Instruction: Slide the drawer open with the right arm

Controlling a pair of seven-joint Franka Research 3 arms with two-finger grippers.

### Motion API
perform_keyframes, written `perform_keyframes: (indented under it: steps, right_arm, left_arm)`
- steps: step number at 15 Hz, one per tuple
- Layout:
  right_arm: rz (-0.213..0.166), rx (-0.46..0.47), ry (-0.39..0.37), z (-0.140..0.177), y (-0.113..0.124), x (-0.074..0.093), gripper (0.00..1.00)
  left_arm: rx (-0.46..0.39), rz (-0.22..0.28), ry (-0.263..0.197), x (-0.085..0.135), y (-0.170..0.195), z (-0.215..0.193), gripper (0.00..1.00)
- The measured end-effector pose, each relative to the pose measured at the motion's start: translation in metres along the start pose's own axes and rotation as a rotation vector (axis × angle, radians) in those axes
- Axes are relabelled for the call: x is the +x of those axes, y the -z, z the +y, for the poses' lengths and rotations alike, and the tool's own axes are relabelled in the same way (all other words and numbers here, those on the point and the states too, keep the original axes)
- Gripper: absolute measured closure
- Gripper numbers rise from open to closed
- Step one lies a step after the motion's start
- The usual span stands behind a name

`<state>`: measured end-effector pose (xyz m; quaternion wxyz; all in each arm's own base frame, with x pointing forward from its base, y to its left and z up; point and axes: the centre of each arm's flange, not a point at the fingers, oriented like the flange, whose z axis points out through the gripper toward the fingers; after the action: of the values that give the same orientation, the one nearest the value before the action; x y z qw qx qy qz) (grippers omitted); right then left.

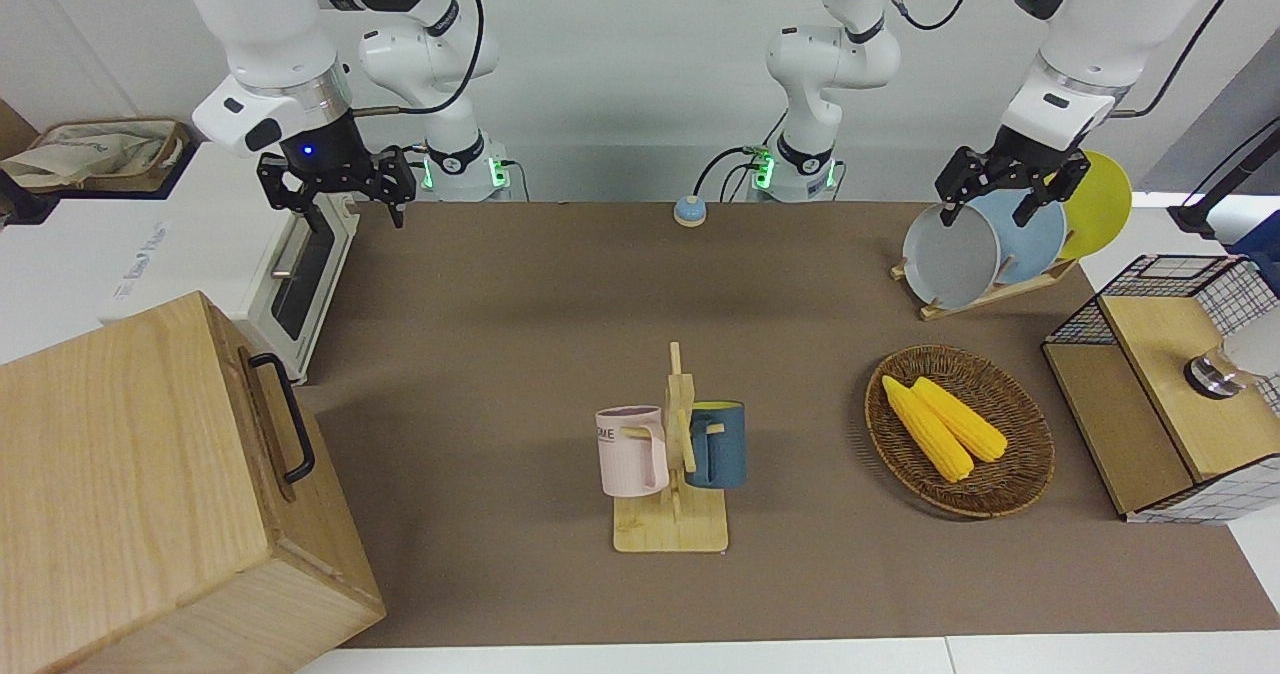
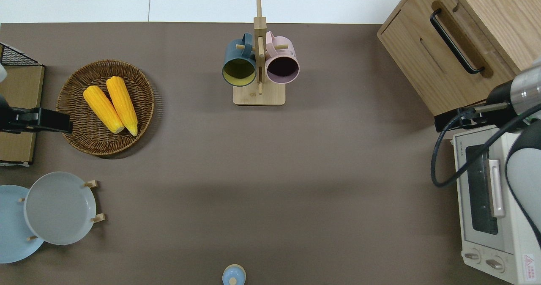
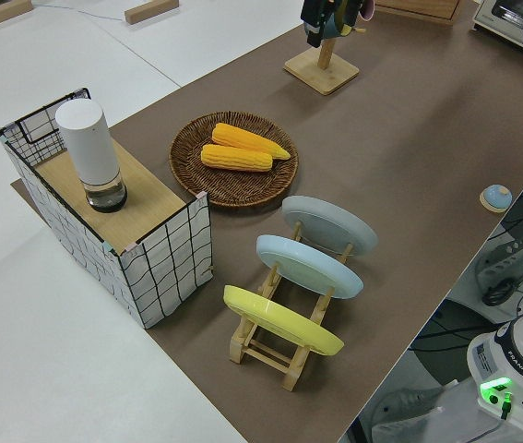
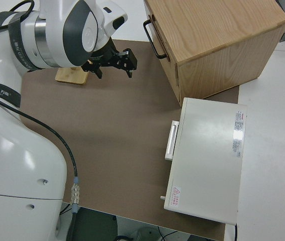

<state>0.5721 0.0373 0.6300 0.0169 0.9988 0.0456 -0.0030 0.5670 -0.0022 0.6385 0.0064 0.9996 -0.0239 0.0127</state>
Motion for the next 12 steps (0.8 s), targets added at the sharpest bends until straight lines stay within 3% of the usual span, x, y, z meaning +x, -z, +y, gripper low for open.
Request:
perform_keyframes:
  steps: [5, 12]
  right_arm:
    - [0.024, 0.000, 0.003, -0.0020, 0.0117, 0.0000, 0.01]
    - [0.014, 0.000, 0.007, -0.0041, 0.0105, -0.0005, 0.01]
  left_arm:
    - [0.000, 0.000, 0.000, 0.0000, 0.0000, 0.0000, 0.00]
    - [0.000, 0.000, 0.000, 0.0000, 0.0000, 0.0000, 0.00]
